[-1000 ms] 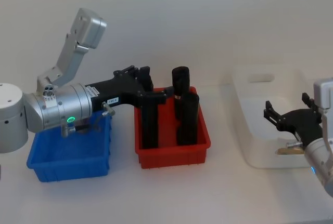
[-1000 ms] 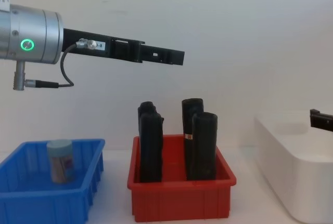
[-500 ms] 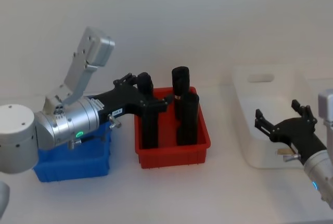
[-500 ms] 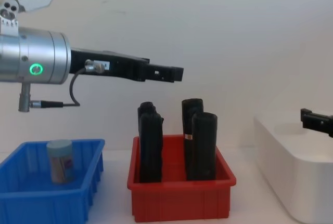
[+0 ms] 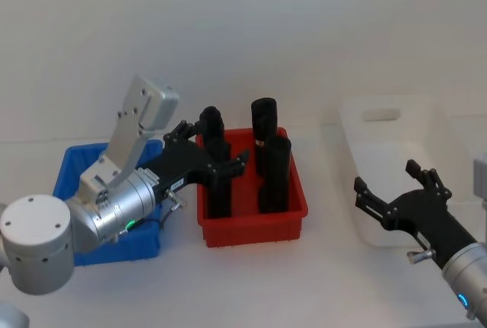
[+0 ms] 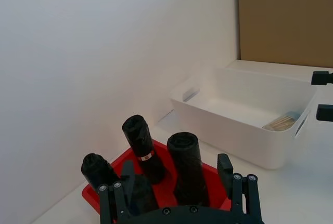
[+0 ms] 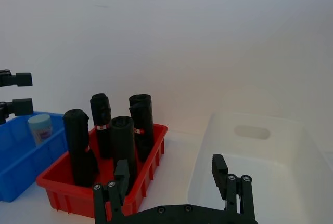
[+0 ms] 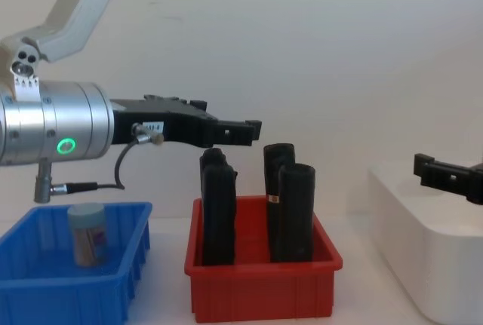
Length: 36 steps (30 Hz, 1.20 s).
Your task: Pick the cotton swabs from the blue box and place them into the white box.
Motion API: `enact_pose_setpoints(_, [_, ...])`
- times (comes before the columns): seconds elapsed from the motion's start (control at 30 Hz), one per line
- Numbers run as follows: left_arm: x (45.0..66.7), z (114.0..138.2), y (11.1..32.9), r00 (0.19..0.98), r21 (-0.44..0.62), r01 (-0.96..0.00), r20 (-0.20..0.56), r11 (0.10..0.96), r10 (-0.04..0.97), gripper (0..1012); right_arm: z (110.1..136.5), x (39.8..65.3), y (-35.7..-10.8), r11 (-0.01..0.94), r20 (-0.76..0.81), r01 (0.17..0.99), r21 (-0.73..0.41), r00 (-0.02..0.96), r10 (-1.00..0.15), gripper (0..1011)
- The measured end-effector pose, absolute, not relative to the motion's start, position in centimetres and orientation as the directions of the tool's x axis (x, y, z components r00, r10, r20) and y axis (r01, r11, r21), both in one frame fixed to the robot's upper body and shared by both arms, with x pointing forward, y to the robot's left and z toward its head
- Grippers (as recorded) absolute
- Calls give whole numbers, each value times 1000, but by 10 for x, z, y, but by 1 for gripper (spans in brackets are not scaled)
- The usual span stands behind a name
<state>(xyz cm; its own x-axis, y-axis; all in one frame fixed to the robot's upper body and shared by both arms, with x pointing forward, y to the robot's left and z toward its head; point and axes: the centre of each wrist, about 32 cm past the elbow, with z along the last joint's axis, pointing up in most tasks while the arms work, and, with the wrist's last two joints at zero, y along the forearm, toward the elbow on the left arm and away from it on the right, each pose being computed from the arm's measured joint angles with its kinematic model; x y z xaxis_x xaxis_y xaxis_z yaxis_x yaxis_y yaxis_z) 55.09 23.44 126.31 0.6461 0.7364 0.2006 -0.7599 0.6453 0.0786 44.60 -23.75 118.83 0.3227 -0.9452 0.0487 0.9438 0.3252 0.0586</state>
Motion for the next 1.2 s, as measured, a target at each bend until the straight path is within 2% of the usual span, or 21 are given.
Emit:
enact_pose_setpoints(0.93, [500, 1211, 203, 437, -62, -884, 246, 464, 865, 1004, 1189, 443, -237, 335, 43, 940, 61, 333, -942, 1002])
enact_pose_setpoints(1.2, [492, 1205, 198, 408, -84, -895, 243, 438, 880, 1004, 1189, 443, -237, 335, 43, 940, 60, 333, -942, 1002])
